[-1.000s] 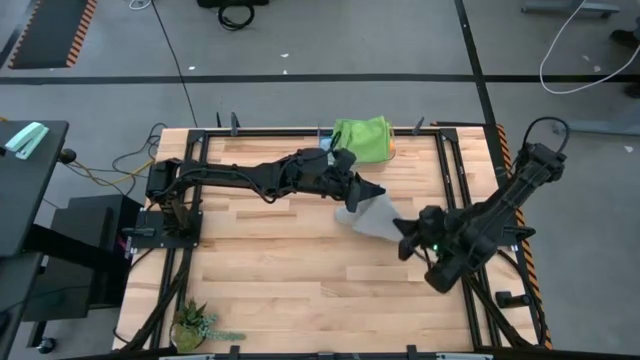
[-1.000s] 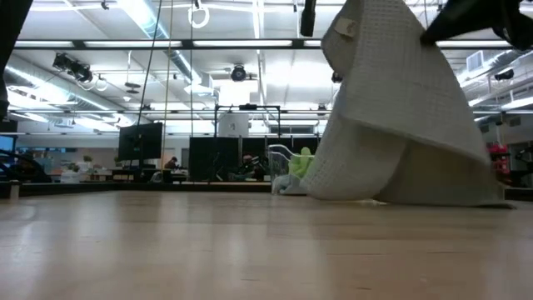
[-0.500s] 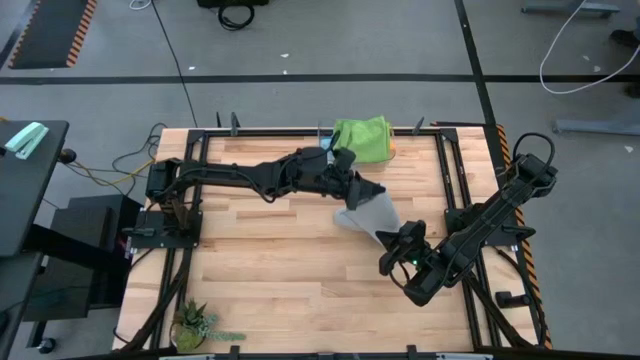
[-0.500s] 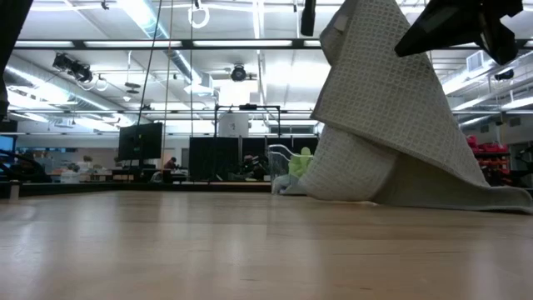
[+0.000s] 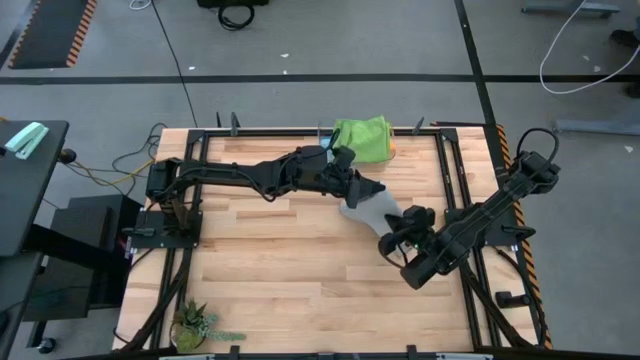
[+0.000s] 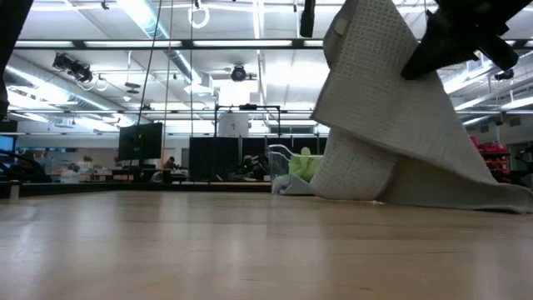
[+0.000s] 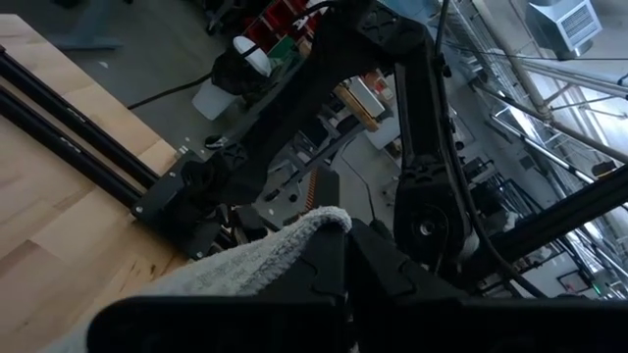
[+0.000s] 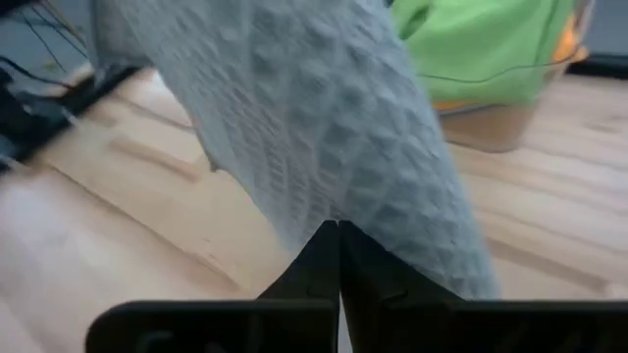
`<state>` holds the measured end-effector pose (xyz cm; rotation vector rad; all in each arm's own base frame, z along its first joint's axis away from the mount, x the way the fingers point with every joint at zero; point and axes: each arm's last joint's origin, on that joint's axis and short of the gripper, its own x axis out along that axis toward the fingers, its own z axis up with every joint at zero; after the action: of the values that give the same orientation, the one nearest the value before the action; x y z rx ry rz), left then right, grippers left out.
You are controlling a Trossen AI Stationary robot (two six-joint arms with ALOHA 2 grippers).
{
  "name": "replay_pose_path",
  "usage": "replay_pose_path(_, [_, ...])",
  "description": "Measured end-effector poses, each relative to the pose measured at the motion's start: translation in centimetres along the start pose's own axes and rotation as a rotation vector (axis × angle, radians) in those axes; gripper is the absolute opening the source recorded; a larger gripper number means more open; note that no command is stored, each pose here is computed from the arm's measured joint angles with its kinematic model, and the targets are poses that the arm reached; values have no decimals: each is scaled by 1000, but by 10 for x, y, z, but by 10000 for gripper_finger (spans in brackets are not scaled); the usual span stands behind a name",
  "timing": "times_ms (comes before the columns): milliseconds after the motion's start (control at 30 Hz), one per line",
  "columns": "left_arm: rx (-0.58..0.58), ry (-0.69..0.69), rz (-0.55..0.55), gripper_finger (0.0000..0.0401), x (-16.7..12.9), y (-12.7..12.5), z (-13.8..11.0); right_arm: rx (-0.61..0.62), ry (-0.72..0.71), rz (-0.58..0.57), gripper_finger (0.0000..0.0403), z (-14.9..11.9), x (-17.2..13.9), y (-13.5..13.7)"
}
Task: Fold microfiber towels
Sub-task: Fold the gray microfiber cloth
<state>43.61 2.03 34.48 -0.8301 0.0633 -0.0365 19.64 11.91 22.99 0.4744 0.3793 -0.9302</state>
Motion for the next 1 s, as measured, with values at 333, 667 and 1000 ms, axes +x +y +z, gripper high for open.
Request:
replay_pose_path(333, [77,4,-84,6,1,-18,-11,-53,30,-64,4,2,0,-6])
replay_pose_path(667, [105,52,48,6,4,-13,-27,83,117,37,16,-10,-14,3])
replay_pose_path(1000, [106,8,36,6,6,-9,-21,208,6,241,20,-3,-13,37])
